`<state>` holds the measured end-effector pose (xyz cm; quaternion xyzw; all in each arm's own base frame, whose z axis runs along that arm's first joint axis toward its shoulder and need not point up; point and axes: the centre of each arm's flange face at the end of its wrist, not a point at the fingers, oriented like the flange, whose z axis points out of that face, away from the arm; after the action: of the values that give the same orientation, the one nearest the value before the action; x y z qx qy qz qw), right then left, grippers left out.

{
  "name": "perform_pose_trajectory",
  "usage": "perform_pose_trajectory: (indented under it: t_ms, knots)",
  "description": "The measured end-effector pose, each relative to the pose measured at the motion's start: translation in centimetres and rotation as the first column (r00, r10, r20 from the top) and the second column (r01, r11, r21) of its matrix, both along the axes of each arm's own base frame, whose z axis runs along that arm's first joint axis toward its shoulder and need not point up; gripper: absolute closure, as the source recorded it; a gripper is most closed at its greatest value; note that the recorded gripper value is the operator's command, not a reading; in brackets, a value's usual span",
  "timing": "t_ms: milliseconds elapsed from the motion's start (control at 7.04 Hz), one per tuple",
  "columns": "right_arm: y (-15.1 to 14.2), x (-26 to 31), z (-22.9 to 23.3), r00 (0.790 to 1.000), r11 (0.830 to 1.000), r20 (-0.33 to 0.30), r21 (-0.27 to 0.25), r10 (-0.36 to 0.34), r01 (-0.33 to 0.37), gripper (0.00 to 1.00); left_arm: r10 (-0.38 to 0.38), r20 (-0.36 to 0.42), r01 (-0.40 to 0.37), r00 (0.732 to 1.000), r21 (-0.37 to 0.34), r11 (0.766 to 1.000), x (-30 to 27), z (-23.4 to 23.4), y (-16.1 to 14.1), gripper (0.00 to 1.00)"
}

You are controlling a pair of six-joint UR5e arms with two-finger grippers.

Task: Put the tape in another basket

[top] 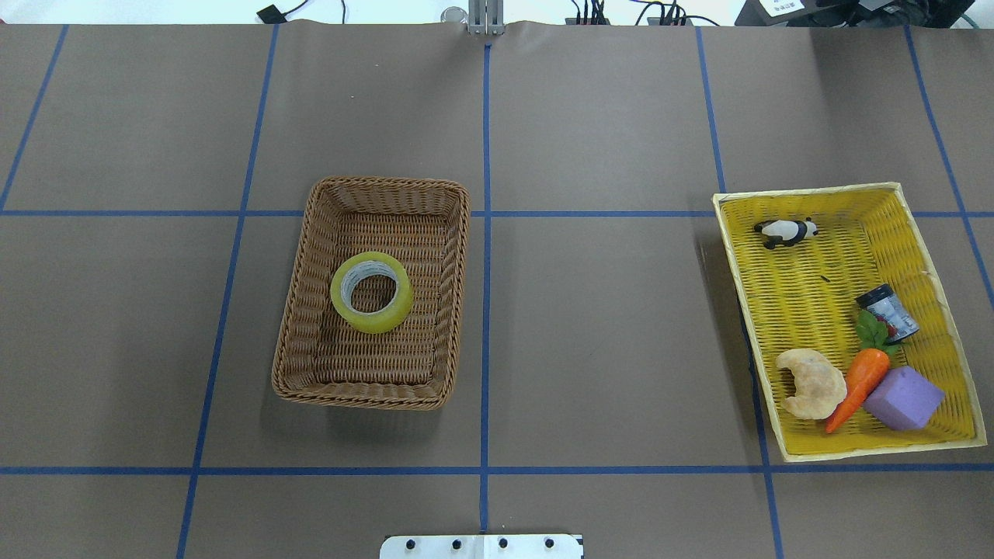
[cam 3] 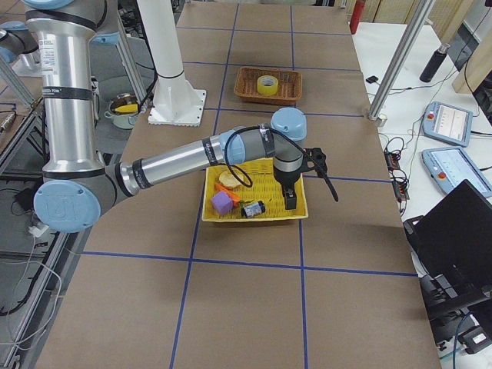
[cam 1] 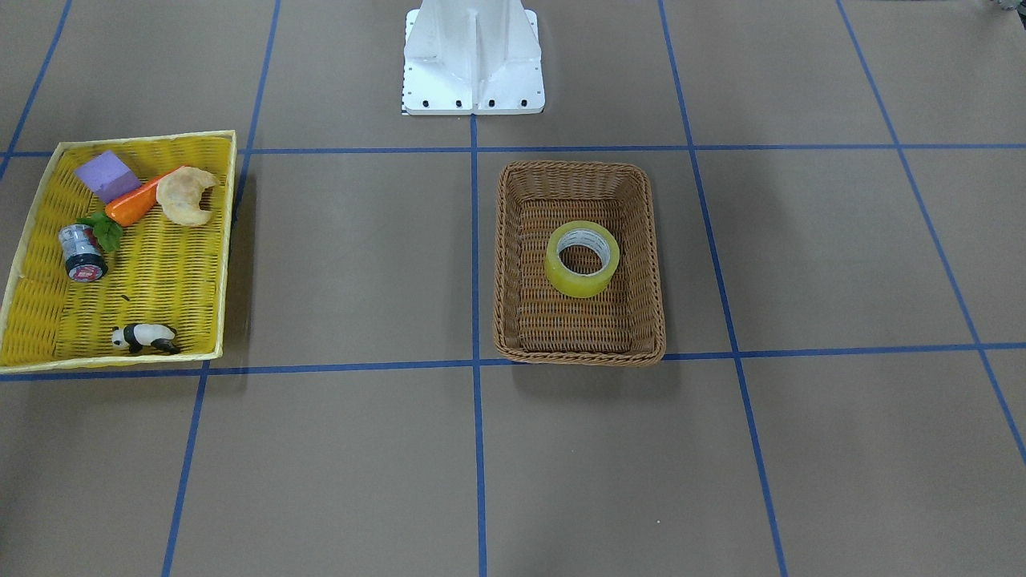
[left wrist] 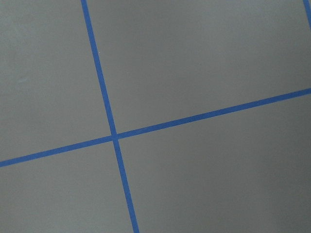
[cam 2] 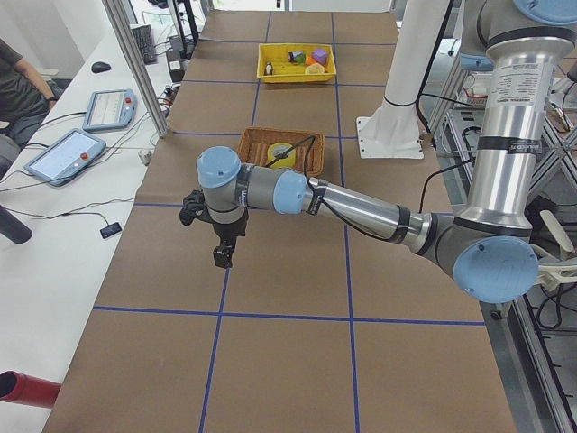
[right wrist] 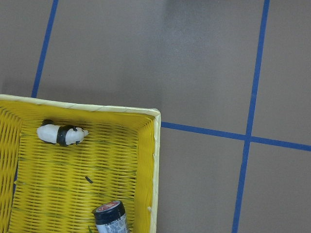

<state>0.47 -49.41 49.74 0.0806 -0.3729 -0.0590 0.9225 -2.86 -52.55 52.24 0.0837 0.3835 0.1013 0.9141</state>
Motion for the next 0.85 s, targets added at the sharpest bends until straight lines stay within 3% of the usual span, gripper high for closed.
perform_pose_trajectory:
  t_ms: [852]
  knots:
    - [0.2, 0.15, -0.1, 1.0, 1.0, 0.016, 0.0, -0.001, 0.001, 0.0, -0.006, -0.002, 0.006, 1.0, 0.029, 1.0, -0.02, 0.4, 0.13, 0.02]
